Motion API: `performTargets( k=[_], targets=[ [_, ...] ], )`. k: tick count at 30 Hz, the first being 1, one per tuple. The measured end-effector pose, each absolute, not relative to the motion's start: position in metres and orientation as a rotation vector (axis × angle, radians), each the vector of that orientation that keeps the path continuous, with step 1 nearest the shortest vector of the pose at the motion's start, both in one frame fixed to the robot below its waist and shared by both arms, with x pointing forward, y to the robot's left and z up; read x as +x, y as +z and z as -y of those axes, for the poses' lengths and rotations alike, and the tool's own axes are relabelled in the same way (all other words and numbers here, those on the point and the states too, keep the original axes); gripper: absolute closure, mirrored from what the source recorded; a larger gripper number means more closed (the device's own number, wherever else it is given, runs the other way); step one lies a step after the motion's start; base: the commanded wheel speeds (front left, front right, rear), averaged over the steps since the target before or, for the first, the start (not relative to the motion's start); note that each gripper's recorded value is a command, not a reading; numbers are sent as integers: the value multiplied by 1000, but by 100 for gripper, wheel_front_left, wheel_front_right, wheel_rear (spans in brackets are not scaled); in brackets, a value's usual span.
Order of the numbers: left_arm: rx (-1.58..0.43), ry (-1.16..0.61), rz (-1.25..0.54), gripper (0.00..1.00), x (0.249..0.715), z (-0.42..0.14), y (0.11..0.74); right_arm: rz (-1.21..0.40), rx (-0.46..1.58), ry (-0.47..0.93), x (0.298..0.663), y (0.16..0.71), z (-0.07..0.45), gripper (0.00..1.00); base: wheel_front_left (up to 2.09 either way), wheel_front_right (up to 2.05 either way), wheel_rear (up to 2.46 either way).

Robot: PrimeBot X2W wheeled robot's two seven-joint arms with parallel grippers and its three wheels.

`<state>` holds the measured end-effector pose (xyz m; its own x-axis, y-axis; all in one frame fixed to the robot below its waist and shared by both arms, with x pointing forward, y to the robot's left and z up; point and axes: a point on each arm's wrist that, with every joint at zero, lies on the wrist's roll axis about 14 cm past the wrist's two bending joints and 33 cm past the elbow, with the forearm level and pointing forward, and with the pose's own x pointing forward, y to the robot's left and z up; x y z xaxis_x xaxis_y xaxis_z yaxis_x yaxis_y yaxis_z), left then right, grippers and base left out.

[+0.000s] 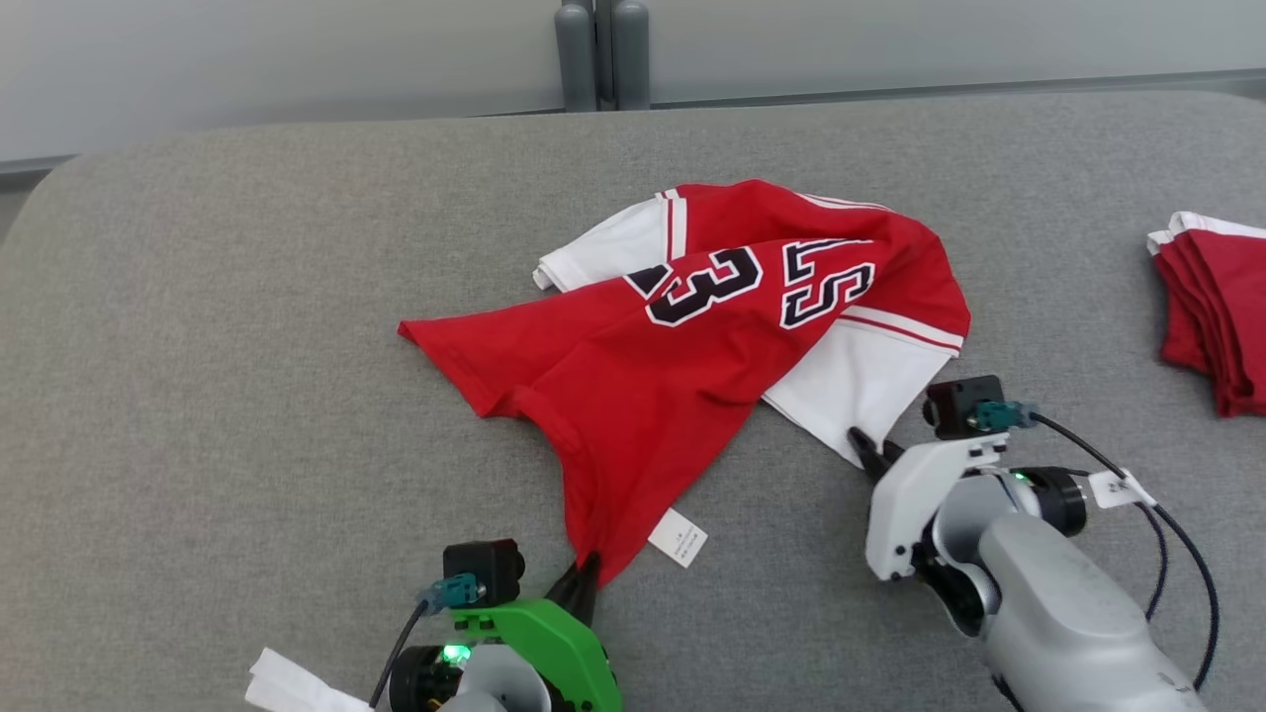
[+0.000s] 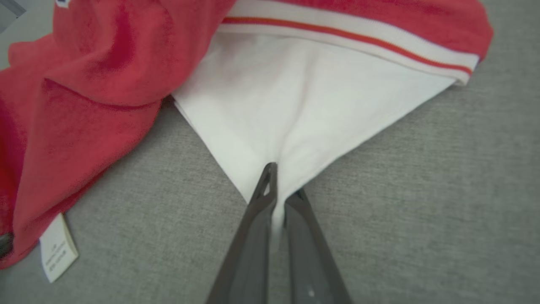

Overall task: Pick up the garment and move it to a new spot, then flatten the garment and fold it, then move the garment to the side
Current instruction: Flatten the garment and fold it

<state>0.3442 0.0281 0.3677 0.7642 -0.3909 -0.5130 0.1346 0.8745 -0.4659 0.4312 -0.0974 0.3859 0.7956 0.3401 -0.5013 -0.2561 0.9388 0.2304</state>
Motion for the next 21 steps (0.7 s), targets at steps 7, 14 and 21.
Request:
performTargets(
  k=[7,14,21],
  targets=[
    [-471,-257,-494,100,356,-61,405,-356,164,220,433,437,162,100,0,0,0],
    [-492,-353,-204,100,361,-78,521,-74,237,145,414,539,230,100,0,0,0],
    [-499,-525,38,100,341,-69,634,249,443,199,366,662,251,100,0,0,0]
  ],
)
